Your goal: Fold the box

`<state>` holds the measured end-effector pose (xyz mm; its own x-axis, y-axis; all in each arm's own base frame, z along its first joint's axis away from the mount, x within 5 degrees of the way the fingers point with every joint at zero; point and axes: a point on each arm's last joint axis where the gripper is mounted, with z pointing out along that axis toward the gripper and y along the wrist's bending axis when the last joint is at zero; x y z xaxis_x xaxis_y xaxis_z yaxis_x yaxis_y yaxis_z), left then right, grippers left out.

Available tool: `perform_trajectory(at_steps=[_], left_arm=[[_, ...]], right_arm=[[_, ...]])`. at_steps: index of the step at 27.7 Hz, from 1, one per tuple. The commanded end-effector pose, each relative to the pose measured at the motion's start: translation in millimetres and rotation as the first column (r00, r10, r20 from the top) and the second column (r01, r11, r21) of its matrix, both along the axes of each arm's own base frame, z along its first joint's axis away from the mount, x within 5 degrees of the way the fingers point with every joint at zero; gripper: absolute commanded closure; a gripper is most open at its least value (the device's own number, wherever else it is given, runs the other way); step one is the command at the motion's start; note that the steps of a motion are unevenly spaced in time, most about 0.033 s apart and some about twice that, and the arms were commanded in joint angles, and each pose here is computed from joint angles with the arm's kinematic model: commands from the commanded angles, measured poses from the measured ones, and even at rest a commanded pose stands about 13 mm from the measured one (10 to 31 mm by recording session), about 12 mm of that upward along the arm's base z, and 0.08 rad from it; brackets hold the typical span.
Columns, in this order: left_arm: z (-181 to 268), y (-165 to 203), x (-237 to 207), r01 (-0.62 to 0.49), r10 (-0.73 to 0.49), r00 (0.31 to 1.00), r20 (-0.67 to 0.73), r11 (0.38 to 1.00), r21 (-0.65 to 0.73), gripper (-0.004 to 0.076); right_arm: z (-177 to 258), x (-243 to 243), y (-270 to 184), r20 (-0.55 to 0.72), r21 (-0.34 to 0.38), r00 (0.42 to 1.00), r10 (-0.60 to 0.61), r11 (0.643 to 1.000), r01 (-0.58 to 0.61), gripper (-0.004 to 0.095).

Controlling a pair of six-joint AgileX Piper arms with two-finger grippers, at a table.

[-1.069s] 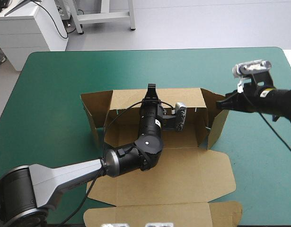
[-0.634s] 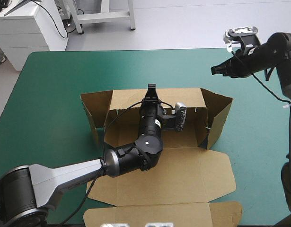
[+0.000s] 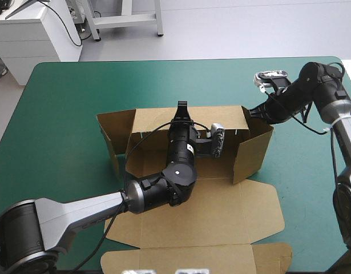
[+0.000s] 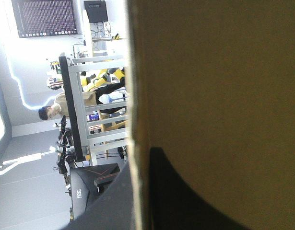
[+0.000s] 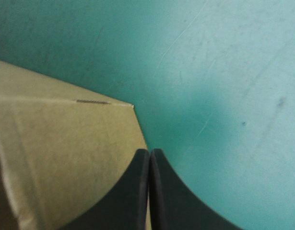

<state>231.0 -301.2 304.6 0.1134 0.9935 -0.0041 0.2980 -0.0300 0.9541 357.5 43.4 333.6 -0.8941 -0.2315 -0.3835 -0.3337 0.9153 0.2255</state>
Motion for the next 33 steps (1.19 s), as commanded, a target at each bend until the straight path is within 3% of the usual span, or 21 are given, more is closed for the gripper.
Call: perform_trajectory(at_steps=[1,3,12,21,26,33], left_arm=[[31.9,7.9,-3.3,-0.005,0.008,0.995,0.103,0.999,-0.038,0.0731],[31.9,8.0,-3.3,-0.006,0.01,0.995,0.103,0.999,-0.038,0.0731],[31.6,6.5,-3.5,0.01,-0.006,0.995,0.099,0.999,-0.041,0.0731],[31.6,6.4,-3.6,0.012,-0.008,0.995,0.099,0.999,-0.041,0.0731],[31.6,6.4,-3.6,0.012,-0.008,0.995,0.099,0.999,-0.041,0.0731],[30.9,6.0,-3.4,0.011,-0.008,0.995,0.098,0.999,-0.039,0.0731]], right_arm=[[38.5,-29.2,-4.1,0.141,0.081,0.99,0.024,0.996,-0.036,0.0924],[45.3,-43.9,-7.6,0.171,0.123,0.985,0.038,0.991,-0.059,0.0924],[20.1,-80.0,-10.0,0.368,0.095,0.93,0.019,0.994,-0.058,0.0924],[-15.2,-92.8,-9.2,0.366,0.057,0.926,0.087,0.992,-0.115,0.0905],[-16.1,-94.7,-11.5,0.37,0.072,0.921,0.119,0.985,-0.156,0.0721],[-15.9,-98.8,-12.1,0.374,0.07,0.905,0.203,0.967,-0.246,0.0248]])
